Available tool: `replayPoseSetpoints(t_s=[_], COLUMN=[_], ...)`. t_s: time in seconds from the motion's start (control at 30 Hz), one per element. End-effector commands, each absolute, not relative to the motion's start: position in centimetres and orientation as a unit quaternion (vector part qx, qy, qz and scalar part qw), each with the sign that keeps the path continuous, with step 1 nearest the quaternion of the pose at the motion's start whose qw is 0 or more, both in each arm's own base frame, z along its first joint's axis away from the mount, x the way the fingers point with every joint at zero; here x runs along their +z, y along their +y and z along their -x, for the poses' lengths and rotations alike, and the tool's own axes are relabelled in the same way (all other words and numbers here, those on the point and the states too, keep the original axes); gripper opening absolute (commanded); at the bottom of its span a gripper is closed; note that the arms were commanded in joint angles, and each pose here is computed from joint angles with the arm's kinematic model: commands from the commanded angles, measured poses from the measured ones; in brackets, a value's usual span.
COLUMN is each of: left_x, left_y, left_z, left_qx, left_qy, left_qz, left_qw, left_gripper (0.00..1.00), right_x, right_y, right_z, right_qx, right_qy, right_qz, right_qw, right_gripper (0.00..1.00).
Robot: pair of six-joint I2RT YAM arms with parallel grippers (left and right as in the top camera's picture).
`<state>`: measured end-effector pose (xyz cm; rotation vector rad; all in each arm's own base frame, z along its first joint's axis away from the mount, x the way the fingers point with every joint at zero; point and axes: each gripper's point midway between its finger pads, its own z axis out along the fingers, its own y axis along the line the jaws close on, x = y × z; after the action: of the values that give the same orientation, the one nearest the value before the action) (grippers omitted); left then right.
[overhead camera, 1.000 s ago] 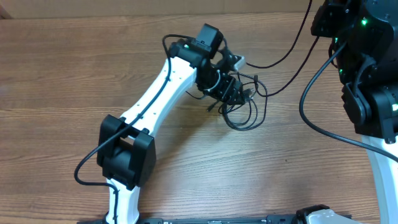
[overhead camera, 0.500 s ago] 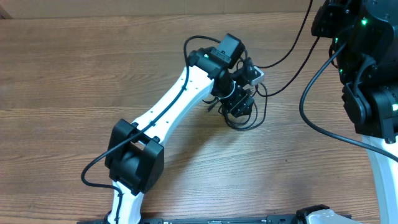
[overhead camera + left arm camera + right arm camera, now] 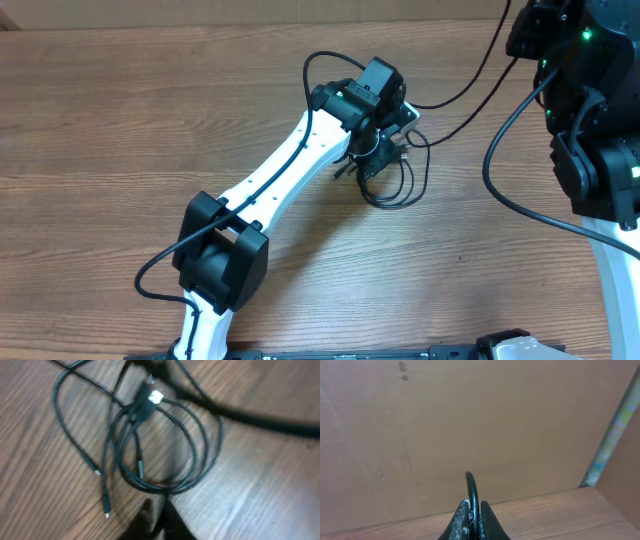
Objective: Untangle cables
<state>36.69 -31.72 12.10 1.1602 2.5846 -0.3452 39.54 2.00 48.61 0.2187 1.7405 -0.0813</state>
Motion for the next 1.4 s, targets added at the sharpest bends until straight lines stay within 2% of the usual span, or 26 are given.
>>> replayPoseSetpoints(t_s=[0.0, 0.13, 0.27, 0.43, 0.57, 0.73, 0.87, 1.03, 1.37], left_x=[11.3, 12.6, 16.3, 22.8, 26.7, 29.6, 30.4, 29.3, 25.1], left_y=[-30.4, -27.5, -22.9, -16.8, -14.1, -10.1, -9.4, -12.7, -11.3], left_z=[-38.0, -39.5, -41.5, -43.0, -43.0, -42.5, -42.0, -40.4, -37.6], left_qx=[-0.077, -0.021, 0.015, -0.018, -0.071, -0.074, -0.09, -0.156, -0.094], left_qy=[0.919, 0.938, 0.954, 0.958, 0.948, 0.942, 0.939, 0.946, 0.976], left_qz=[-0.357, -0.302, -0.218, -0.103, -0.065, -0.002, 0.031, -0.015, -0.021], left_qw=[0.147, 0.167, 0.205, 0.267, 0.302, 0.329, 0.331, 0.284, 0.193], left_gripper=[0.04, 0.04, 0.04, 0.04, 0.04, 0.04, 0.04, 0.04, 0.04], right_x=[49.0, 48.9, 49.7, 50.1, 49.0, 47.4, 46.1, 42.3, 36.6], right_y=[1.1, -0.5, -5.1, -10.1, -11.2, -13.4, -14.6, -12.5, -16.3], right_z=[-39.3, -38.8, -37.1, -34.9, -34.9, -34.4, -34.5, -36.5, -38.5], right_qx=[-0.049, -0.089, -0.184, -0.262, -0.265, -0.295, -0.289, -0.23, -0.26], right_qy=[0.758, 0.754, 0.719, 0.684, 0.703, 0.713, 0.719, 0.787, 0.808], right_qz=[-0.112, -0.142, -0.225, -0.298, -0.291, -0.304, -0.323, -0.267, -0.302], right_qw=[0.641, 0.635, 0.632, 0.612, 0.593, 0.559, 0.544, 0.507, 0.433], right_gripper=[0.04, 0.04, 0.04, 0.04, 0.04, 0.04, 0.04, 0.04, 0.04])
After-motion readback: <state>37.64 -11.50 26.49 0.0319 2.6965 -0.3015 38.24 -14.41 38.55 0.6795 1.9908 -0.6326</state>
